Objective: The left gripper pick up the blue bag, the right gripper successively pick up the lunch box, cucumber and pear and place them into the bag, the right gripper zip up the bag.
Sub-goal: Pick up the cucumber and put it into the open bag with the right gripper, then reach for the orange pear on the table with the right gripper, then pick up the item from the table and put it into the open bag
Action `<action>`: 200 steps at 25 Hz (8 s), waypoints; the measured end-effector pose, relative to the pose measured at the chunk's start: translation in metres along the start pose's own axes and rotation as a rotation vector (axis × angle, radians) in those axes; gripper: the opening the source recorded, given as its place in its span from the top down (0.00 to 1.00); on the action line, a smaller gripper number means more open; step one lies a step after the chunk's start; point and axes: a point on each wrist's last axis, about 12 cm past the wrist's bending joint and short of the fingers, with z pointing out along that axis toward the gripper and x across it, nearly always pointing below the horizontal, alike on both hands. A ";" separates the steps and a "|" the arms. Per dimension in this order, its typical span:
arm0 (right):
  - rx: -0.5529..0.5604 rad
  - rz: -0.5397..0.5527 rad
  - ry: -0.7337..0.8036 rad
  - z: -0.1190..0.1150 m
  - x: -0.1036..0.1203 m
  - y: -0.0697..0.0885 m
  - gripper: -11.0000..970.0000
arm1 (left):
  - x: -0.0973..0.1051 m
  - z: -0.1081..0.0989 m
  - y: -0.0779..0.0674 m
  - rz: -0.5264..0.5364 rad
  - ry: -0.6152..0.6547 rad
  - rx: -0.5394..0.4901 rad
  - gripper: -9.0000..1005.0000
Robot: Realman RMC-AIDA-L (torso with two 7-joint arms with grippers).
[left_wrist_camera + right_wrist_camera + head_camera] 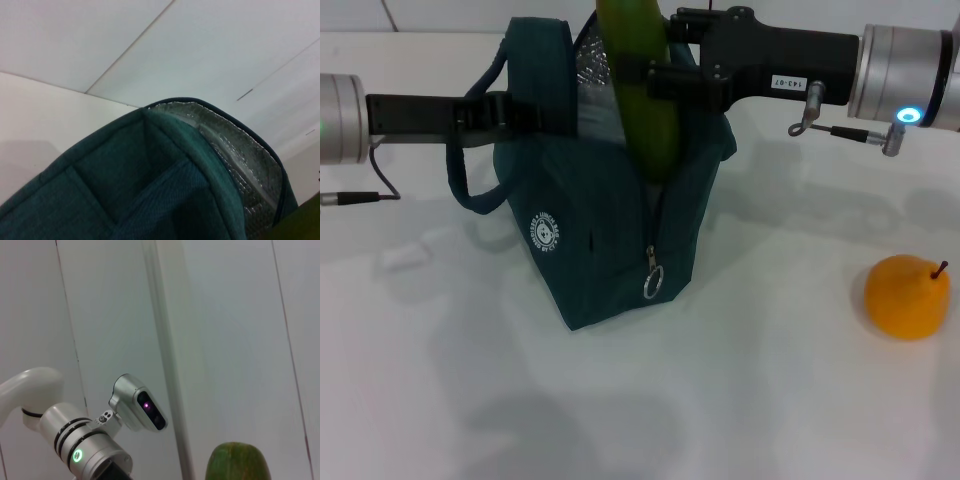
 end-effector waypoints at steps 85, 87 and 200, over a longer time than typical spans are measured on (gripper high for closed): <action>0.248 -0.032 0.315 -0.233 0.092 0.069 0.25 | 0.015 -0.007 0.012 -0.035 -0.034 -0.007 0.94; 0.251 -0.041 0.313 -0.232 0.092 0.069 0.25 | 0.014 -0.007 0.012 -0.034 -0.034 -0.006 0.94; -0.006 -0.209 0.117 -0.009 -0.001 0.001 0.92 | 0.003 0.006 0.006 -0.005 -0.052 0.026 0.94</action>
